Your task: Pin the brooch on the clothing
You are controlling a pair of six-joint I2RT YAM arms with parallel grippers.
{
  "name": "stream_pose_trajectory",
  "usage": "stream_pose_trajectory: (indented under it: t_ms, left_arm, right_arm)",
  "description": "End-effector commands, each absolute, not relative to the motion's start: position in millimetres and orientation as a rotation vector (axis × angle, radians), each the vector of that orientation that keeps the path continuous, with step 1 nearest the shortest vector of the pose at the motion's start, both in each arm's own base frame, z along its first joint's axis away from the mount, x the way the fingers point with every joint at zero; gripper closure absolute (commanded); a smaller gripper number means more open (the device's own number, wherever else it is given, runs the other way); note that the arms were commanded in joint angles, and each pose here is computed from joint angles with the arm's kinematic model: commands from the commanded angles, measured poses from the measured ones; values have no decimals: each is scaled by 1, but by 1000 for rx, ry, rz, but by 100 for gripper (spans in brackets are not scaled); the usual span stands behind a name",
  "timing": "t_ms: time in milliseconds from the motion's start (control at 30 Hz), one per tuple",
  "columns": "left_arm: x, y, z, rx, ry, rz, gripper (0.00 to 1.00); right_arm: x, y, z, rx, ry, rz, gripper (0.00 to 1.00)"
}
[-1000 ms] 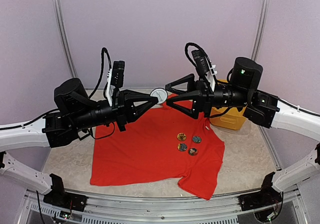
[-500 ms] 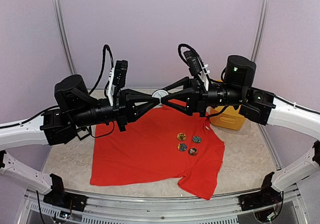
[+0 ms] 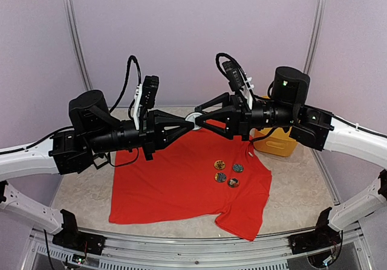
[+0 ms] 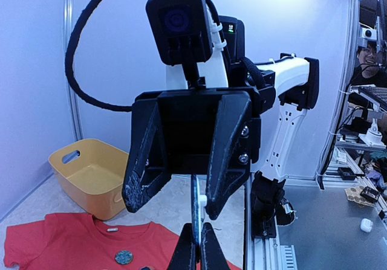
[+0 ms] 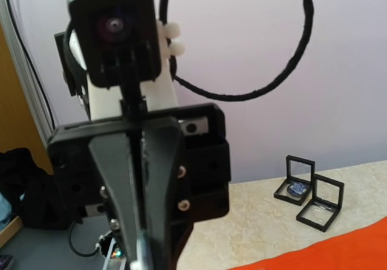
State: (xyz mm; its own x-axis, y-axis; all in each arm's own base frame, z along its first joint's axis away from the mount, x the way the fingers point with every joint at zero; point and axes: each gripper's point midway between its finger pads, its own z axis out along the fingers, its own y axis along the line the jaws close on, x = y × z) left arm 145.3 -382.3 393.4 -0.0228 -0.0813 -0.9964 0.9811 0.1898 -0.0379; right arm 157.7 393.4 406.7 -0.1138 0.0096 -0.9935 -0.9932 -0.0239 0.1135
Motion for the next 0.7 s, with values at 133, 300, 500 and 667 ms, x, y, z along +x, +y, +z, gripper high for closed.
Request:
stream_pose_trajectory:
  t_ms: [133, 300, 500, 667]
  left_arm:
    - [130, -383, 409, 1046, 1181, -1169, 100]
    - [120, -383, 412, 1083, 1145, -1201, 100]
    - [113, -387, 413, 1111, 1121, -1240, 100]
    - [111, -391, 412, 1124, 1116, -1261, 100]
  right_arm:
    - [172, 393, 395, -1124, 1348, 1228, 64]
    - [194, 391, 390, -1032, 1407, 1124, 66]
    - [212, 389, 385, -970, 1435, 1036, 63]
    - [212, 398, 381, -997, 1436, 1014, 55]
